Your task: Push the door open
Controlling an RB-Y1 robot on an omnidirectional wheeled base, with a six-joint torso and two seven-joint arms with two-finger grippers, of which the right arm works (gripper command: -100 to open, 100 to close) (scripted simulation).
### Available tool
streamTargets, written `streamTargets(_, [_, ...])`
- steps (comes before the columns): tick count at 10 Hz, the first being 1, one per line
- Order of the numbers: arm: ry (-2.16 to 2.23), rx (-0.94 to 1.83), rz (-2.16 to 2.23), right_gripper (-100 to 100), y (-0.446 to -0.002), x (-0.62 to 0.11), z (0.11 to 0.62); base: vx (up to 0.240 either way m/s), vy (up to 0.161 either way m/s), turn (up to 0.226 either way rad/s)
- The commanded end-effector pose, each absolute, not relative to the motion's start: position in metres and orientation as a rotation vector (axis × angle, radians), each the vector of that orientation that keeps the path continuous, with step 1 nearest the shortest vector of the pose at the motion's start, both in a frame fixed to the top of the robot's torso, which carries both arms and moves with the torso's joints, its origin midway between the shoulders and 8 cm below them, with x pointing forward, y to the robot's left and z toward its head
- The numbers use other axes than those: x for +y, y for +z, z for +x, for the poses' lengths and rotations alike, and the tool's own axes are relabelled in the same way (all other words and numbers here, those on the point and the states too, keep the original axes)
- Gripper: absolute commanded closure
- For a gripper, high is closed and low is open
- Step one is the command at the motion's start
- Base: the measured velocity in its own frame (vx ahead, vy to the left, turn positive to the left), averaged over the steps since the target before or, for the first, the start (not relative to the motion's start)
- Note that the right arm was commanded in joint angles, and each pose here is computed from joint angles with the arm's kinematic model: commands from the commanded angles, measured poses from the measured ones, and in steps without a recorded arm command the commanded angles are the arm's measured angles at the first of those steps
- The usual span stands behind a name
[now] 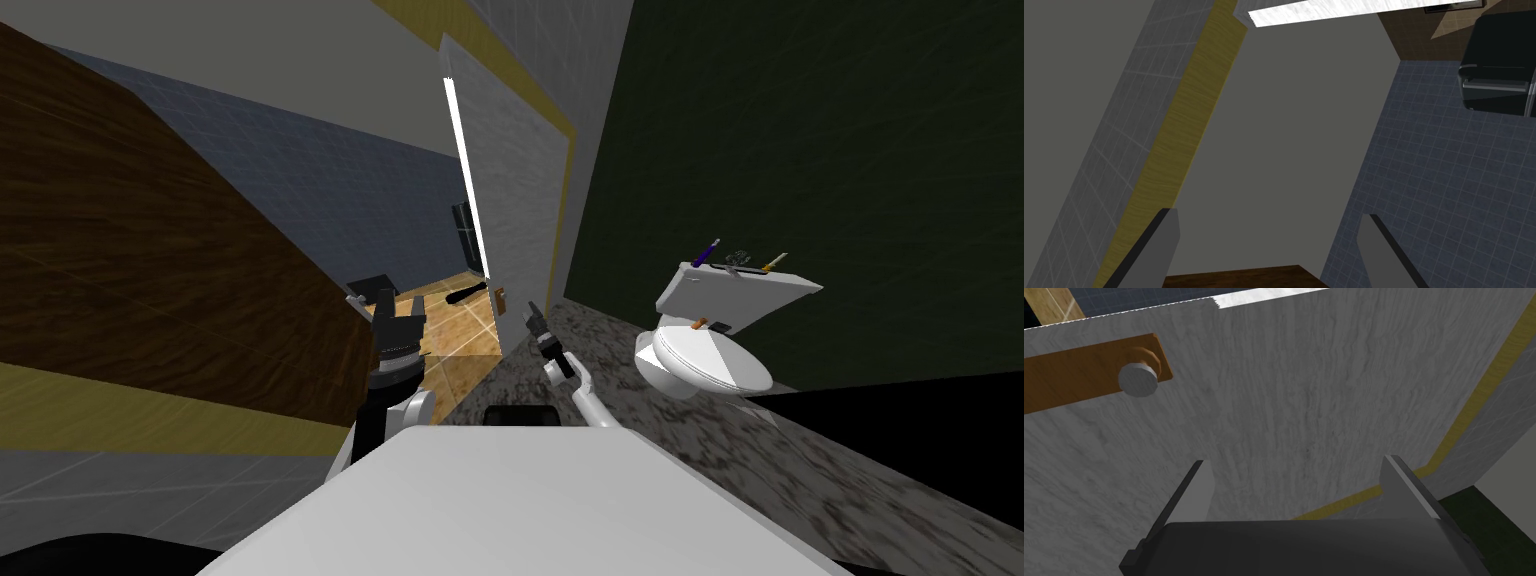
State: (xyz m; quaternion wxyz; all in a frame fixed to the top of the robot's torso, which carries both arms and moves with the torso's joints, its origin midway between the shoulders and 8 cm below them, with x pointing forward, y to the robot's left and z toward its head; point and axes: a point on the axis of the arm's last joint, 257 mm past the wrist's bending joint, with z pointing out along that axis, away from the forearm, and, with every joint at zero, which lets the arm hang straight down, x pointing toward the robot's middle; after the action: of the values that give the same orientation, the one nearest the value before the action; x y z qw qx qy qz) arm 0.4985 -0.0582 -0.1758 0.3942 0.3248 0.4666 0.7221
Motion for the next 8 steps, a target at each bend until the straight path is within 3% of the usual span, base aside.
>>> streamTargets(1, [1.838, 1.234, 0.824, -100, -0.187, -0.048, 0.504, 0.056, -0.029, 0.028])
streamTargets(8, [1.842, 1.393, 0.811, -100, -0.222, -0.016, 0.515, 0.052, -0.028, 0.028])
